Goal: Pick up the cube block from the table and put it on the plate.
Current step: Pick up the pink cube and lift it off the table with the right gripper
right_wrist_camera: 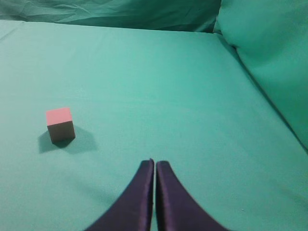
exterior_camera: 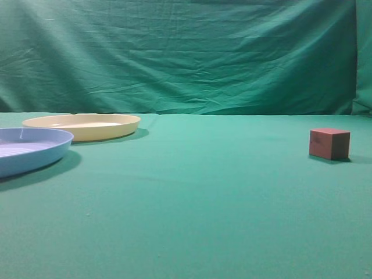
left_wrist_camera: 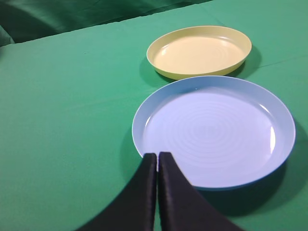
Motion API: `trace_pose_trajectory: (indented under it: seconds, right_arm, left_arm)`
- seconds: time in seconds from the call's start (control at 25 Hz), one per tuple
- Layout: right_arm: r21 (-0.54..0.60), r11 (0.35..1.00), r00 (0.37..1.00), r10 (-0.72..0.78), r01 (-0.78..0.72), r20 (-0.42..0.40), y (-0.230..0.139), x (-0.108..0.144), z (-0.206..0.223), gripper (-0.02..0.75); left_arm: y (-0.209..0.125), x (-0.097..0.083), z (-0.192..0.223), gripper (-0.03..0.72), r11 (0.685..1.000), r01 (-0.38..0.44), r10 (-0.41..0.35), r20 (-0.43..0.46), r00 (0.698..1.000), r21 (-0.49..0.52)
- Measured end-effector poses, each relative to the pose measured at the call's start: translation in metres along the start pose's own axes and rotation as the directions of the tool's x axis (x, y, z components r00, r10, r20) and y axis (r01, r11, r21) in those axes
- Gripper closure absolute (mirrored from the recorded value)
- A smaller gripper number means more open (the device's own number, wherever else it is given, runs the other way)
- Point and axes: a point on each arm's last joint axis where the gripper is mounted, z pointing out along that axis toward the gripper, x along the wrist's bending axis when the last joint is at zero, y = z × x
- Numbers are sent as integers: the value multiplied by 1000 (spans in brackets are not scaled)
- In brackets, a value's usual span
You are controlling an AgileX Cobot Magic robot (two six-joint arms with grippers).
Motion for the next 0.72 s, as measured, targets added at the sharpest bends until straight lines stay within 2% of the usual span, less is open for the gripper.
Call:
trace_pose_trajectory:
  seconds: [0.72]
  right_arm:
    - [0, 1000, 1000, 0, 0, 0, 0, 0, 0, 738]
  left_arm:
    - [0, 0, 0, 688, 1000, 0, 0, 0, 1000, 0]
